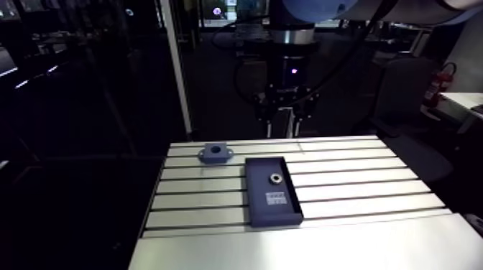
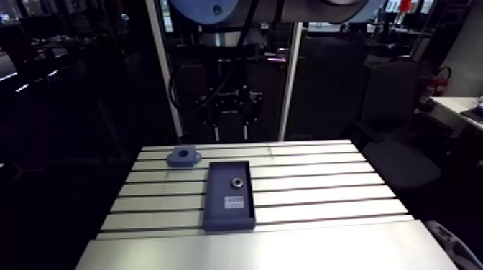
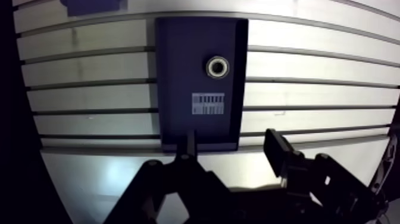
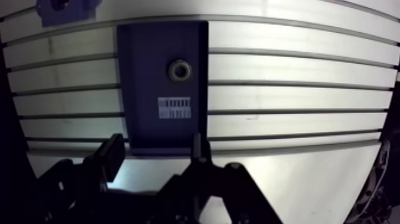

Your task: Pick up the bearing and press it into the housing until flush.

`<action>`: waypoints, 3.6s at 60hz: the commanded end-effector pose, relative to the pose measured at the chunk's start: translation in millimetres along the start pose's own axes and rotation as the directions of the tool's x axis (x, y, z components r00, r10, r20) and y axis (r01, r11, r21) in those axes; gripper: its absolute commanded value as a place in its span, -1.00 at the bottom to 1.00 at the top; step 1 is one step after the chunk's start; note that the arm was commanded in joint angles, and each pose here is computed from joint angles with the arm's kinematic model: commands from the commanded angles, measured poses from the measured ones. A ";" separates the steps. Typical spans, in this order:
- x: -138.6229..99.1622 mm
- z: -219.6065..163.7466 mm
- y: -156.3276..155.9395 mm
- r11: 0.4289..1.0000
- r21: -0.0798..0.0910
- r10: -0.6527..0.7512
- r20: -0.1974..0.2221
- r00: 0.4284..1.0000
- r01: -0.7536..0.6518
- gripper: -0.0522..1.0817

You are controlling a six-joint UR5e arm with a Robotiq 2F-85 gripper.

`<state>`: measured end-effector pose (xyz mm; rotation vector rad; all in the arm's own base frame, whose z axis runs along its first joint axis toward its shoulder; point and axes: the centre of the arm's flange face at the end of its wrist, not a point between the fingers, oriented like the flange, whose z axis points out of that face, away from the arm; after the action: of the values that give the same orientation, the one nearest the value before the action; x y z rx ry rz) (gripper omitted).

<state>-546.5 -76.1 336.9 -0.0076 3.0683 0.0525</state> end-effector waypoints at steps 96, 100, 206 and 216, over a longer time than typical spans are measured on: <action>28.3 139.2 5.4 0.999 0.029 -0.045 0.042 0.998 0.044 -0.24; 28.7 141.8 5.5 0.999 0.028 -0.044 0.046 0.998 0.043 -0.23; 35.2 165.8 4.9 0.999 0.025 -0.038 0.057 0.998 0.037 -0.19; 35.2 165.8 4.9 0.999 0.025 -0.037 0.057 0.998 0.035 -0.19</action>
<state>-569.6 -65.6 169.4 -0.0613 3.0104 0.0143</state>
